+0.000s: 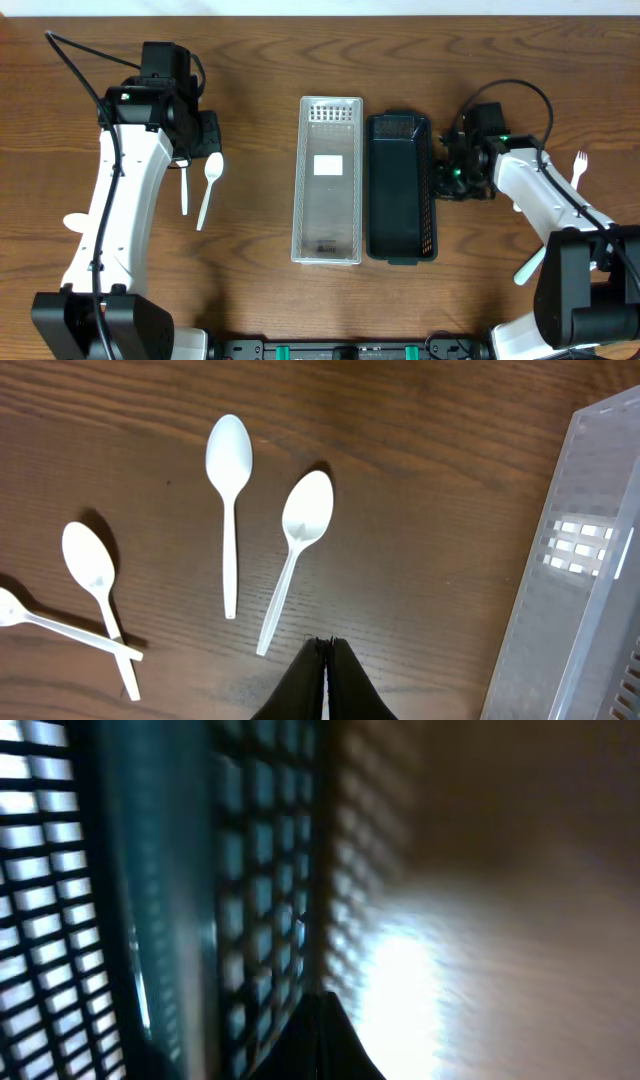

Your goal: Pack container

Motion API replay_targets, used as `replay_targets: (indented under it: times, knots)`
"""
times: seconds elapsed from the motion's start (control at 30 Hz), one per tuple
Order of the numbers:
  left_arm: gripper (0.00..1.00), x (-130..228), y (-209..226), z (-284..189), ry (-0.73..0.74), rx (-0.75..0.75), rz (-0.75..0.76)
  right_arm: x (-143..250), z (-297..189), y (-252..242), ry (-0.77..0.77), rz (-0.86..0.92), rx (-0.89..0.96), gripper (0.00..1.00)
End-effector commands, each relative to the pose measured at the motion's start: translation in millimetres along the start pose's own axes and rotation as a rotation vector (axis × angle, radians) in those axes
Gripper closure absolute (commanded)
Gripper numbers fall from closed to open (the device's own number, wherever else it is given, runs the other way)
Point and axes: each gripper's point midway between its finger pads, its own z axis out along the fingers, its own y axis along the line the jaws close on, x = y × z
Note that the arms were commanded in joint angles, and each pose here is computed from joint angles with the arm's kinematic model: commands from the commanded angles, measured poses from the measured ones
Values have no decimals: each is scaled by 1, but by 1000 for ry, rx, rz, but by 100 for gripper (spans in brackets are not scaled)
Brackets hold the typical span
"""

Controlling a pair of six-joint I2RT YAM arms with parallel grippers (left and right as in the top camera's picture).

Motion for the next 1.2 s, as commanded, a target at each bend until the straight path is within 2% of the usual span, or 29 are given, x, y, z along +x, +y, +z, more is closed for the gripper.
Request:
replay_targets:
  times: [0.0, 0.4, 0.47, 0.57, 0.6, 0.63, 0.7, 0.77, 0.8, 0.83, 0.97, 1.07, 1.17]
  knots:
    - [94, -3, 0, -2, -7, 3, -13, -4, -1, 34, -6, -89, -126, 99]
    - [94, -2, 0, -2, -7, 3, -13, -3, 4, 52, -14, -155, -137, 99]
    - [94, -3, 0, -2, -7, 3, -13, -7, 5, 41, -28, -122, -76, 99]
    - [94, -2, 0, -2, -6, 3, -13, -16, 1, 4, -74, 37, 110, 97]
    - [93, -2, 0, -2, -6, 3, -13, -21, -4, -8, -97, 76, 161, 94]
    - [89, -2, 0, -2, -6, 3, -13, -27, -10, -17, -122, 98, 197, 87]
    - [86, -2, 0, -2, -6, 3, -13, -41, -30, -32, -173, 125, 260, 57]
    - [85, -2, 0, -2, -6, 3, -13, -56, -55, -39, -217, 120, 283, 36]
    - [84, -2, 0, -2, -6, 3, -13, -66, -69, -40, -247, 99, 282, 19]
    - [77, -2, 0, -2, -6, 3, -13, -74, -82, -39, -276, 90, 274, 1]
    - [45, -3, 0, -2, -7, 3, -13, -108, -141, -44, -425, 31, 303, 2]
    - [28, -3, 0, -2, -7, 3, -13, -116, -173, -75, -504, 224, 386, 5]
    - [18, -4, 0, -2, -14, 5, -13, -112, -180, -109, -519, 364, 443, 7]
